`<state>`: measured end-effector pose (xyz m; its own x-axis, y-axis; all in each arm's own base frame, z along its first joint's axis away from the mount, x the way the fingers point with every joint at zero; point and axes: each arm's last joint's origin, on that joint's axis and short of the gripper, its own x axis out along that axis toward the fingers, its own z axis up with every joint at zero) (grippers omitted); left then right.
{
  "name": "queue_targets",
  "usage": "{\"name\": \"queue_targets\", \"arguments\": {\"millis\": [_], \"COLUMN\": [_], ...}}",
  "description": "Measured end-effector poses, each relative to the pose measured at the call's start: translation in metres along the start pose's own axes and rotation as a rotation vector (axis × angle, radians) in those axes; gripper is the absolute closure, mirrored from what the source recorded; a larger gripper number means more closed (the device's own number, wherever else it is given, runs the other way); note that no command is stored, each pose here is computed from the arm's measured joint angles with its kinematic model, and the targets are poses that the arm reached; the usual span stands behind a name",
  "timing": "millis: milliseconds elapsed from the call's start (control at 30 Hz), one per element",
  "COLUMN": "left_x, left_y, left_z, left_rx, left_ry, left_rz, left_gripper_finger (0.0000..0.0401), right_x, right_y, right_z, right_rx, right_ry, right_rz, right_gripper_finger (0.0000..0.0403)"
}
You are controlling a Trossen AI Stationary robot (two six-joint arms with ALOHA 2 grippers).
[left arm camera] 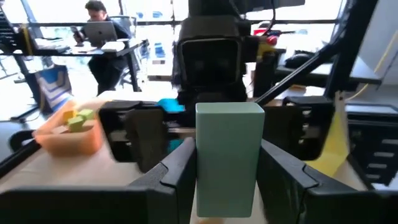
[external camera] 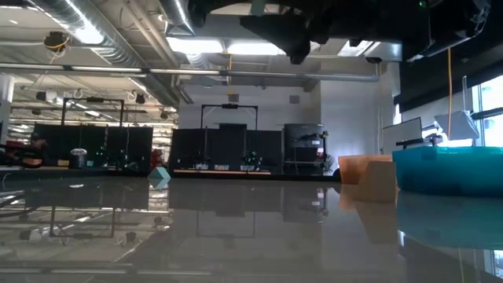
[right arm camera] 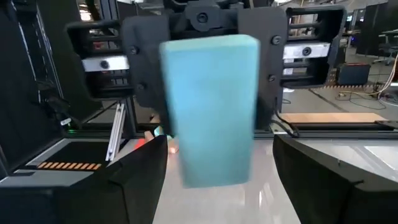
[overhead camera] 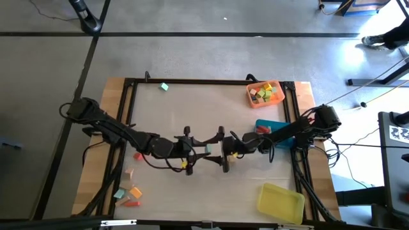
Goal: Sort blocks by size
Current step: Put the light blue rectangular block into the blue bin
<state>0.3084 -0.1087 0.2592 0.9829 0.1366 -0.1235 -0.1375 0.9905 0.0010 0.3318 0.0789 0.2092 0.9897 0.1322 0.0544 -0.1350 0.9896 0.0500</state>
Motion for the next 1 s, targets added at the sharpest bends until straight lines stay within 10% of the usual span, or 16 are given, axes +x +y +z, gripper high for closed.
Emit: {"name": "queue_targets", "arguments": {"millis": [200, 467, 800, 1000], "left_x": [0.001, 0.000, -0.017, -0.071], "left_y": [0.001, 0.000, 0.003, 0.017], "left_z": [-0.001, -0.002, 0.010, 0.014], "left_rx": [0.004, 0.005, 0.066, 0.005], "left_ry": [0.004, 0.017, 0.050, 0.313], "left_rz": [-0.002, -0.003, -0.017, -0.020], "left_gripper_finger": [0.0272, 0.0272, 0.0197, 0.0175], "right_x": [0.002, 0.002, -0.004, -0.040], "right_y": [0.001, 0.001, 0.000, -0.006], "right_z": [0.003, 0.004, 0.012, 0.033], "right_rx": [-0.032, -0.054, -0.134, -0.128], "right_ry": [0.000, -0.010, 0.050, 0.337], "right_rz": [0.026, 0.035, -0.003, -0.201], "right_gripper_finger": [0.0142, 0.0273, 0.0274, 0.0274]}}
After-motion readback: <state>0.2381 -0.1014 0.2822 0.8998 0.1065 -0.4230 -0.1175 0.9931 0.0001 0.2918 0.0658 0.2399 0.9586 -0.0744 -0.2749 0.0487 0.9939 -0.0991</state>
